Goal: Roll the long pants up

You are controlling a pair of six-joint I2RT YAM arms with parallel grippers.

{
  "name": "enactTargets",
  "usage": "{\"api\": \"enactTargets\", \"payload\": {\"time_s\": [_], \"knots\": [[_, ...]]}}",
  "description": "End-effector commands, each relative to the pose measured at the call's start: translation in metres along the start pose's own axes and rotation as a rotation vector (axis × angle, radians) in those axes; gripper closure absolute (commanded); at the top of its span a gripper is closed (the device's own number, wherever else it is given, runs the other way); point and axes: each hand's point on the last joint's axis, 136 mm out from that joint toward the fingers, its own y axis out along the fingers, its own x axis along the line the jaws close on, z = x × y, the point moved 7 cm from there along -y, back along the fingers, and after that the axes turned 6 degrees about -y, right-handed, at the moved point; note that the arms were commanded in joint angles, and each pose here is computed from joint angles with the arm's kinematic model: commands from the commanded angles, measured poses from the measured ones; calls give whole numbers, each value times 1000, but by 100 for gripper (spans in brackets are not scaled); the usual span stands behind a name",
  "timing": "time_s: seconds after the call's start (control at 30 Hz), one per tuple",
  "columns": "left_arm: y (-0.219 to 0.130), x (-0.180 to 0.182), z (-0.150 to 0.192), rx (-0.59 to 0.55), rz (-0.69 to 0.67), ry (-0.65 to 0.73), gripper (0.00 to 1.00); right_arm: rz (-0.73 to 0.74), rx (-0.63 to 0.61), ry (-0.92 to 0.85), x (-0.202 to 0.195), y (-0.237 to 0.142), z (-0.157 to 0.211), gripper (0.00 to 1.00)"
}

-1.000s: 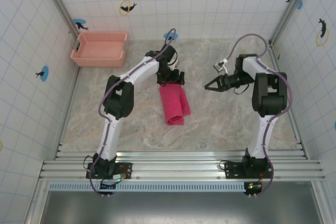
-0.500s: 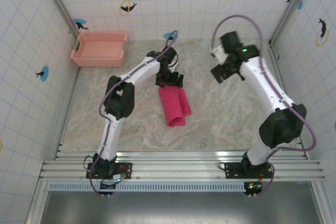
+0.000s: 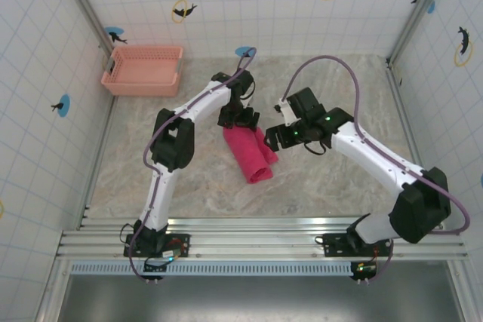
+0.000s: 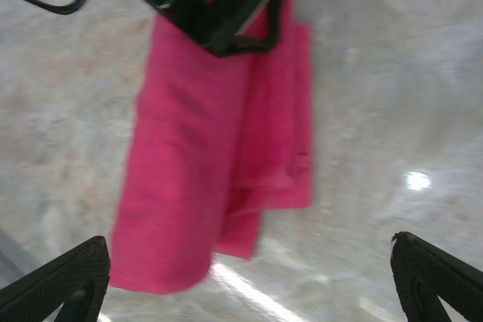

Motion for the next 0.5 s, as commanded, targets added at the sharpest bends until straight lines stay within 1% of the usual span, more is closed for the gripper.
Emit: {"api": "enactTargets", "payload": {"time_s": [0.0, 0.03, 0.1, 0.2, 0.23, 0.33, 0.47], "knots": [[33, 13, 24, 178, -72, -42, 2, -170, 10, 34, 32, 15, -7, 2], [32, 13, 24, 176, -72, -41, 3, -179, 12, -1, 40, 17, -8, 2], [32, 13, 24, 176, -73, -40, 3, -173, 55, -60, 45, 25, -8, 2], [32, 13, 25, 176, -71, -36, 2, -150, 124, -156, 46, 44, -4, 2], [32, 13, 25, 177, -70, -33, 3, -106, 143, -174, 41, 50, -4, 2], [32, 13, 25, 180, -71, -29, 3, -75, 202, -213, 32, 66, -4, 2], [33, 14, 25, 183, -71, -27, 3, -41, 242, -237, 19, 86, -6, 2]]}}
